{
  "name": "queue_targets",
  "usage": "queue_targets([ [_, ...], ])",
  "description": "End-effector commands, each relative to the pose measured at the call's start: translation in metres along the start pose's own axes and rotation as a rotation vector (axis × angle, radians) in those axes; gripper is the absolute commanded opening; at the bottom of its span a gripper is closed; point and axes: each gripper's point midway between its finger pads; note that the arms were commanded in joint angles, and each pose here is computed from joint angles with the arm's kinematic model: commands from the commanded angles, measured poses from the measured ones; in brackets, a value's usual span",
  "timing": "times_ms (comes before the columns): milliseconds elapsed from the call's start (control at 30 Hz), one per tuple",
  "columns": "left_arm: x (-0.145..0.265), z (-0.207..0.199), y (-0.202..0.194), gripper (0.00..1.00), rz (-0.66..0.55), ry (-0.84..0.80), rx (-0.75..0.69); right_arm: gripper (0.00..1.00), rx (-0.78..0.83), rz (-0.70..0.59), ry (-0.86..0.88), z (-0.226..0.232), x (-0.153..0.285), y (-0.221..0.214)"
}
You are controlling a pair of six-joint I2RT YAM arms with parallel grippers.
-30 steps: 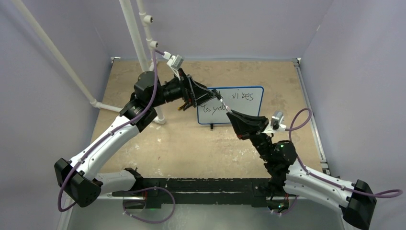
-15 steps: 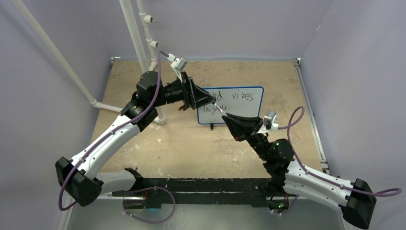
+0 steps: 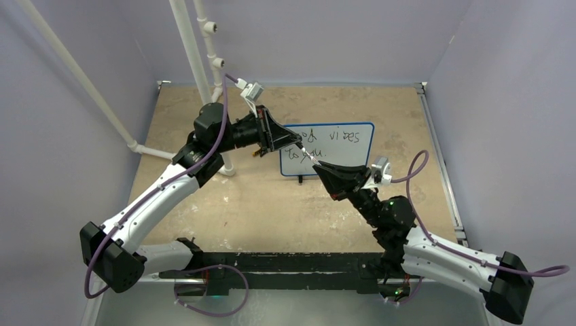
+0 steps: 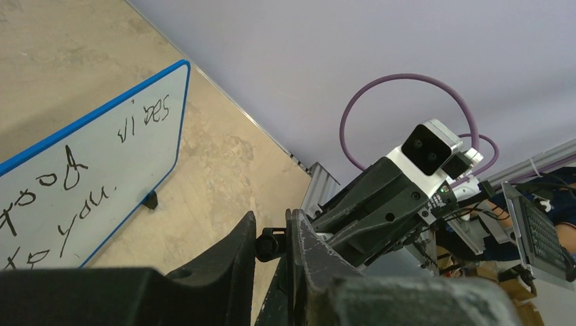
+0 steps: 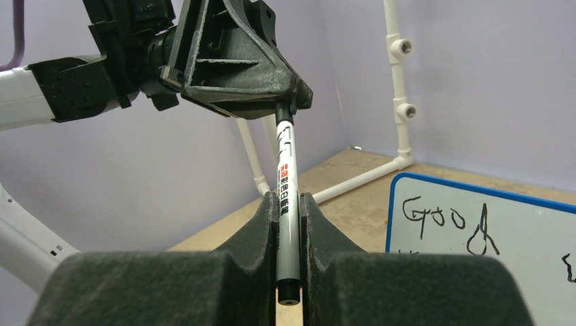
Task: Write a sentence on the whiteboard
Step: Close the whiteboard marker at the center of the board.
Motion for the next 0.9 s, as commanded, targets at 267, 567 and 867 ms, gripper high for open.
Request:
queue_targets([
  [267,0.007,-0.009,-0.05,0.0,0.129,-0.102,0.075,0.0,0.047,-0.149,0.005,0.006,-0.009,0.038],
  [567,0.014,-0.014,-0.094,0.0,0.233,-0.141,0.111,0.0,0.055,-0.183,0.024,0.01,-0.017,0.044],
  [867,0.018,-0.026,-0.124,0.0,0.304,-0.189,0.124,0.0,0.048,-0.2,0.041,0.014,-0.019,0.049],
])
Point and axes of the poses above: each gripper's point midway between its finger pads, its own x axis back along the fingers, its own z axis along the line the jaws close on, y = z × x, and after that the axes turned 13 degrees about -x, right-handed
